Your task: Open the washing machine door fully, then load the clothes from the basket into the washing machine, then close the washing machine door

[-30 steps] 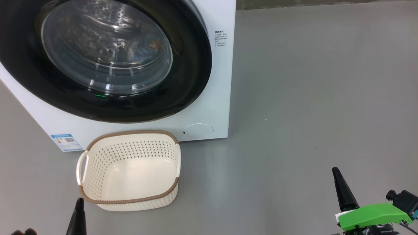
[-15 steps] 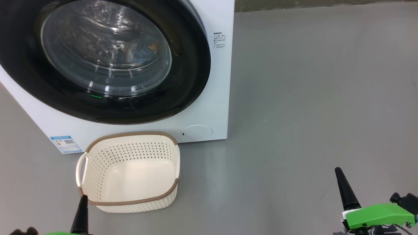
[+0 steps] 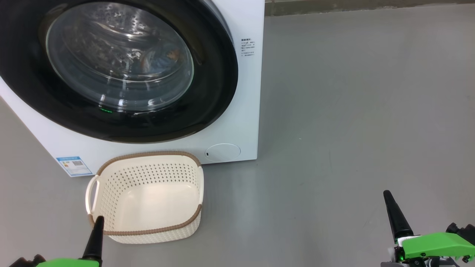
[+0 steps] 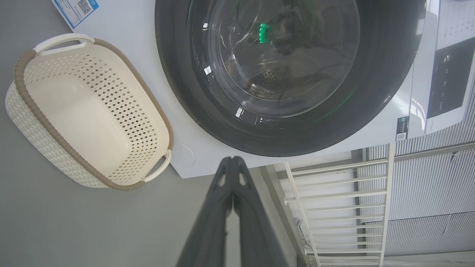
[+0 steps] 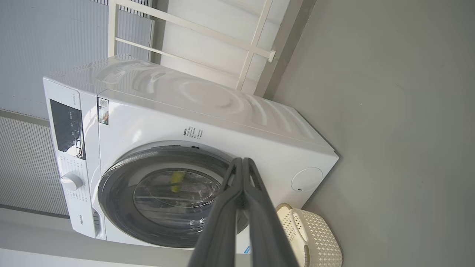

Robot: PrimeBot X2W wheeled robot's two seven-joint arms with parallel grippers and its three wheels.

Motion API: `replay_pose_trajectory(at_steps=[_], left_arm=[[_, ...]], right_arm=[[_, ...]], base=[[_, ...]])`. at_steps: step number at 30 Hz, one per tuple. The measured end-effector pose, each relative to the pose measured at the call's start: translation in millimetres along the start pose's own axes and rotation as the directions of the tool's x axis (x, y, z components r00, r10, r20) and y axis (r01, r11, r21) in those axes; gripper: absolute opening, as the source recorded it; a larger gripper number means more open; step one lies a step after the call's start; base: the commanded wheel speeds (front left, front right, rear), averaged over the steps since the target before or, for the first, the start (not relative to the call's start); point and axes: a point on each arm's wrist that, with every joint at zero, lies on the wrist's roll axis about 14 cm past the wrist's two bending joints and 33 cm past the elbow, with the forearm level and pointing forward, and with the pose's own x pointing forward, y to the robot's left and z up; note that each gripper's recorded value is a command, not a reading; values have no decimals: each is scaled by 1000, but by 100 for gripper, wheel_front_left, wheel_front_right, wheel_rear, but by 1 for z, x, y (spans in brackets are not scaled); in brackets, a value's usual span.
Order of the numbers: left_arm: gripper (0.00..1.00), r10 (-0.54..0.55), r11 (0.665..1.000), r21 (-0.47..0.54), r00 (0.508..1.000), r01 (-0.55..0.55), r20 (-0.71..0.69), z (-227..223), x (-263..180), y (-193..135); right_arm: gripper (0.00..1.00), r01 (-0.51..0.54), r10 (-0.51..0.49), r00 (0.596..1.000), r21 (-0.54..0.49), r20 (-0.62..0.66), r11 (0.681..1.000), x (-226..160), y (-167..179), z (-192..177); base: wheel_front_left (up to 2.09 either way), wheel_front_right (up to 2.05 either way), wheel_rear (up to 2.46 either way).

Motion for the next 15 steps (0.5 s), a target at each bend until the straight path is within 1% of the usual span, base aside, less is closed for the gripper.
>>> replay_pose_trajectory(at_steps=[7,15], left_arm=[[0,-13,997,-76,1000,12,-14,-3,2,-4],[0,-36,984,-174,999,31,-26,-5,6,-11]], right_arm=[[0,-3,3,1000,75,0,997,-1,0,2],[0,-3,3,1000,155,1,988,-2,1,4]], base=[[0,0,0],[0,0,0]])
